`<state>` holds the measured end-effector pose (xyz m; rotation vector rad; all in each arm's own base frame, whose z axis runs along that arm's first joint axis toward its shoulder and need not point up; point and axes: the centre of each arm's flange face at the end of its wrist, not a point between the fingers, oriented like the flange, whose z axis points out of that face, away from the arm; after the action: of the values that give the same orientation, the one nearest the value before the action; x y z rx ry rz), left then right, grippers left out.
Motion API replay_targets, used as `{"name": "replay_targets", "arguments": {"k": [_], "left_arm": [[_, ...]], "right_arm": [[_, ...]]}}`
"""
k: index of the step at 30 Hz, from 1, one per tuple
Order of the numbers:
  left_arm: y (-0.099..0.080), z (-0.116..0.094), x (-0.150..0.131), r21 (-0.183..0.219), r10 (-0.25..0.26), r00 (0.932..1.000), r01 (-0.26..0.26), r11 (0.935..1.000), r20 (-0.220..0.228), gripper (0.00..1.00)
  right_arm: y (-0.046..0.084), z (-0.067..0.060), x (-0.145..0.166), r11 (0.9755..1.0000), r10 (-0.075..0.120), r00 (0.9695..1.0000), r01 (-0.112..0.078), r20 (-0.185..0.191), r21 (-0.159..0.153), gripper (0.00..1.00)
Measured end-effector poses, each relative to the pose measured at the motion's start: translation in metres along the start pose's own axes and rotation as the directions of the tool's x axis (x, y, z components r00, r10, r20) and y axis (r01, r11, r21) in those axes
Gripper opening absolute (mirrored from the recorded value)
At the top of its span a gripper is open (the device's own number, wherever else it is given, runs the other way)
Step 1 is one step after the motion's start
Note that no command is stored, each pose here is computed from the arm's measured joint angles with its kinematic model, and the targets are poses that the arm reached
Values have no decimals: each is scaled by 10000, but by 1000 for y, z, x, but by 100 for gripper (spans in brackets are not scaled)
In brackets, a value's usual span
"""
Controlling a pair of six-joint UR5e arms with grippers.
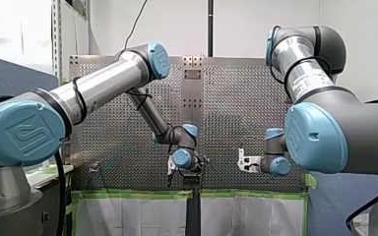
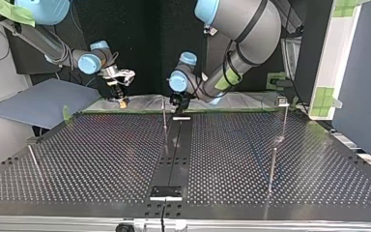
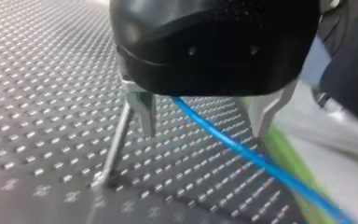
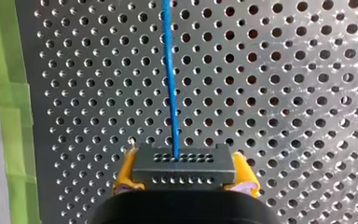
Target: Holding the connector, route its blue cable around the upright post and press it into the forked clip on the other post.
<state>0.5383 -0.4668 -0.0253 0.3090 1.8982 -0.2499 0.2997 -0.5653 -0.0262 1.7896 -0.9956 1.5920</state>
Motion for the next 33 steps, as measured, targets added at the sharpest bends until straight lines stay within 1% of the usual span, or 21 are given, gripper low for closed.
{"name": "replay_targets", "arguments": {"k": [2, 5, 9, 12, 16, 18, 20, 24, 29, 33], "left_arm": [[0, -4, 1, 143, 19, 9999, -17, 9999, -164, 100], [1, -9, 1, 356, -5, 9998, 12, 9994, -202, 100], [-1, -17, 8, 682, 11, 9995, 12, 9977, -331, 100], [-5, -24, 8, 982, 46, 9992, -6, 9952, -402, 100], [-11, -32, 0, 1378, 66, 9993, -17, 9905, -357, 100], [-12, -35, -3, 1510, 67, 9994, -15, 9885, -340, 100], [-12, -38, -7, 1556, 57, 9995, -9, 9878, -301, 100], [-11, -43, -10, 1527, 52, 9996, -8, 9883, -284, 100], [-8, -48, -6, 1352, 66, 9994, -19, 9908, -347, 100], [-7, -53, -6, 1314, 70, 9994, -26, 9913, -333, 100]], "right_arm": [[0, 0, 0, 10000, 1, 10000, -1, 10, 0, 0], [0, 0, 0, 10000, 8, 10000, -8, 17, -1, 0], [0, 0, -1, 10000, 18, 10000, -19, 31, 6, 0], [0, 0, -1, 10000, 21, 10000, -21, 36, 10, 0], [0, -1, -1, 10000, 41, 9999, -42, 103, 21, 0], [-1, -1, -2, 10000, 47, 9999, -47, 121, 24, 0], [-1, -1, -1, 10000, 48, 9999, -48, 127, 25, 0], [-1, -1, -2, 10000, 49, 9999, -50, 133, 29, 0], [-1, -1, -2, 10000, 53, 9999, -54, 126, 77, 0], [-1, -1, -1, 9999, 66, 9999, -67, 119, 97, 0]]}}
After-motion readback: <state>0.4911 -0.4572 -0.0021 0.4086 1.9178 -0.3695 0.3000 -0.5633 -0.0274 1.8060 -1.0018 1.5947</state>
